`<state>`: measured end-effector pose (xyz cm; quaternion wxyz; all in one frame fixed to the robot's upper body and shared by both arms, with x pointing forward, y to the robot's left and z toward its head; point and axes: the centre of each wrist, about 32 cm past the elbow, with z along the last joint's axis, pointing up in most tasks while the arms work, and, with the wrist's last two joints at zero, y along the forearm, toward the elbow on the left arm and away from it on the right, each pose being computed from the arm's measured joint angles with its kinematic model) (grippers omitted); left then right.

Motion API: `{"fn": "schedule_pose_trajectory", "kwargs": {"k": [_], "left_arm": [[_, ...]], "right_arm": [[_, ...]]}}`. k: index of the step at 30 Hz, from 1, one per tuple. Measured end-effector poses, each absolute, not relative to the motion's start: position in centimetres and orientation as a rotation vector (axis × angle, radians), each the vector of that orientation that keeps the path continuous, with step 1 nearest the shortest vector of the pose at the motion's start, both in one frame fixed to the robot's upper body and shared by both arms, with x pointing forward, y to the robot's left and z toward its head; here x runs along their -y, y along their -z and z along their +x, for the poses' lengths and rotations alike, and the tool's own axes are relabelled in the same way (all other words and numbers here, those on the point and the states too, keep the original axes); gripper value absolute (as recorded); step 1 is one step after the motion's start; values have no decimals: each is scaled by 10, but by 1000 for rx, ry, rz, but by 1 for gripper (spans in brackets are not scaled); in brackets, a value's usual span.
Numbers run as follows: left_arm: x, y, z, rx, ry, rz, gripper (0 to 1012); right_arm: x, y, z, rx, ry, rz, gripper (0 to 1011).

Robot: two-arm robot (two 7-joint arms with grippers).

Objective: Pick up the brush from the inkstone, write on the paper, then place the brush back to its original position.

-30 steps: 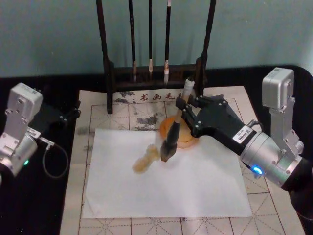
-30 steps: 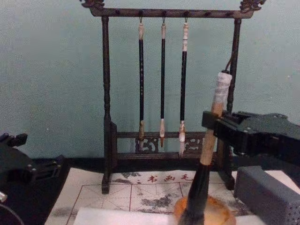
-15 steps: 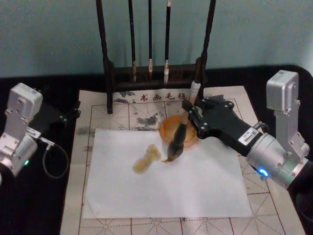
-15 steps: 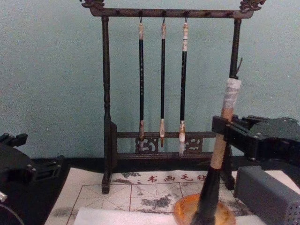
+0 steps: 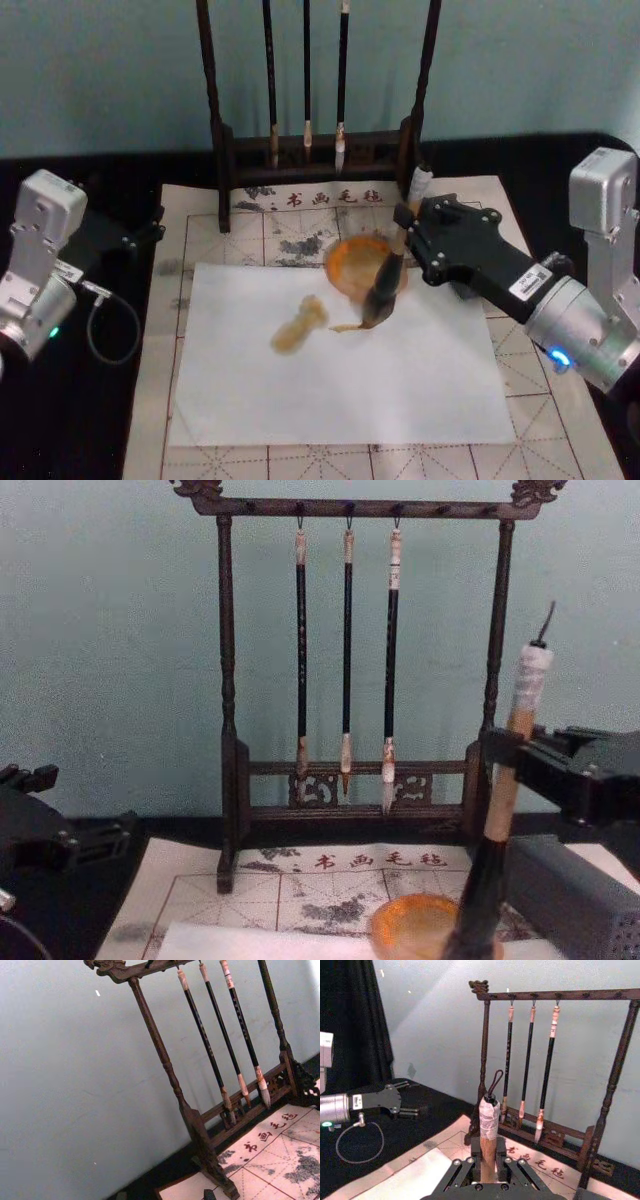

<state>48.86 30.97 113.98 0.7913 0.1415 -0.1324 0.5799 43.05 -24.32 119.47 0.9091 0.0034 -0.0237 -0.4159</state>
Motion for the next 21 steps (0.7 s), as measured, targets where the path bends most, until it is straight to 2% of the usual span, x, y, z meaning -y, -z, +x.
{"fn": "schedule_pose_trajectory", "kwargs": {"k": [15, 21], "left_arm": [[-310, -1140, 489, 285, -1248, 304, 1001], [-310, -1140, 489, 285, -1248, 305, 1001]], "right_arm": [[251, -1201, 425, 67, 887, 12, 198], [249, -1211, 430, 40, 891, 75, 198]]}}
